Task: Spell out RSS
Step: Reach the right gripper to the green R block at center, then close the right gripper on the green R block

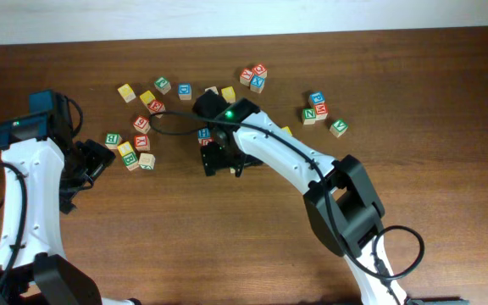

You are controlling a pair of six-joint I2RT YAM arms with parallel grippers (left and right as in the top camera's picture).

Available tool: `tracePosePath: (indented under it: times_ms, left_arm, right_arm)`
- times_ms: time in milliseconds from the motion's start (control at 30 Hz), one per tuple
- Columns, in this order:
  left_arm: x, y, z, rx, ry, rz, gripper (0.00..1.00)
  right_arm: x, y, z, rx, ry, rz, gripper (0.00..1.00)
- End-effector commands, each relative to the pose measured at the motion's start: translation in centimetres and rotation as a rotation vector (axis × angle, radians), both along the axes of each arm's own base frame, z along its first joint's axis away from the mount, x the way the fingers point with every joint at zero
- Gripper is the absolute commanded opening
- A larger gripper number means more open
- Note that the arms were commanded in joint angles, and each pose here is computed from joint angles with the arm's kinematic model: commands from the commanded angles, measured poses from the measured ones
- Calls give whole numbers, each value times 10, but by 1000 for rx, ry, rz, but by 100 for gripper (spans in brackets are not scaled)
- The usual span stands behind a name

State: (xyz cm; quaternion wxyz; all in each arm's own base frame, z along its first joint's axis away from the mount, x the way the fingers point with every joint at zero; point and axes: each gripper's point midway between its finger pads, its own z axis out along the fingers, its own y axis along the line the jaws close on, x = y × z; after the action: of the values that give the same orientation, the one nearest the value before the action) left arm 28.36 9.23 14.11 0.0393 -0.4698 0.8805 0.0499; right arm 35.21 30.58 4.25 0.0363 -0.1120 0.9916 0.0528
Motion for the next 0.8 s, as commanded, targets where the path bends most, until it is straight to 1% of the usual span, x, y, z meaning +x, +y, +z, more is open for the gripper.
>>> tracePosePath:
  times_ms: [0, 33, 100, 167, 267, 367, 600, 767]
  left_arm:
    - [-2, 1, -3, 1, 13, -5, 99]
    - [-2, 1, -3, 1, 13, -5, 99]
    - [-2, 1, -3, 1, 13, -5, 99]
    - [-1, 1, -3, 2, 12, -5, 99]
    - [-1, 1, -3, 2, 12, -5, 99]
    - [-2, 1, -3, 1, 13, -5, 99]
    - [-2, 1, -3, 1, 13, -5, 99]
    - [-2, 1, -3, 1, 13, -5, 99]
  right_arm:
    - [-2, 0, -17, -47, -1, 1, 89]
    - [-2, 0, -20, -50, 2, 1, 87]
    - [-2, -1, -24, -59, 7, -1, 79]
    - [-1, -2, -24, -57, 5, -4, 76]
    - [0, -1, -25, -56, 3, -3, 69]
    - [0, -1, -28, -58, 5, -2, 68]
    - [1, -4, -30, -75, -5, -22, 56]
    - [3, -3, -33, -69, -12, -23, 56]
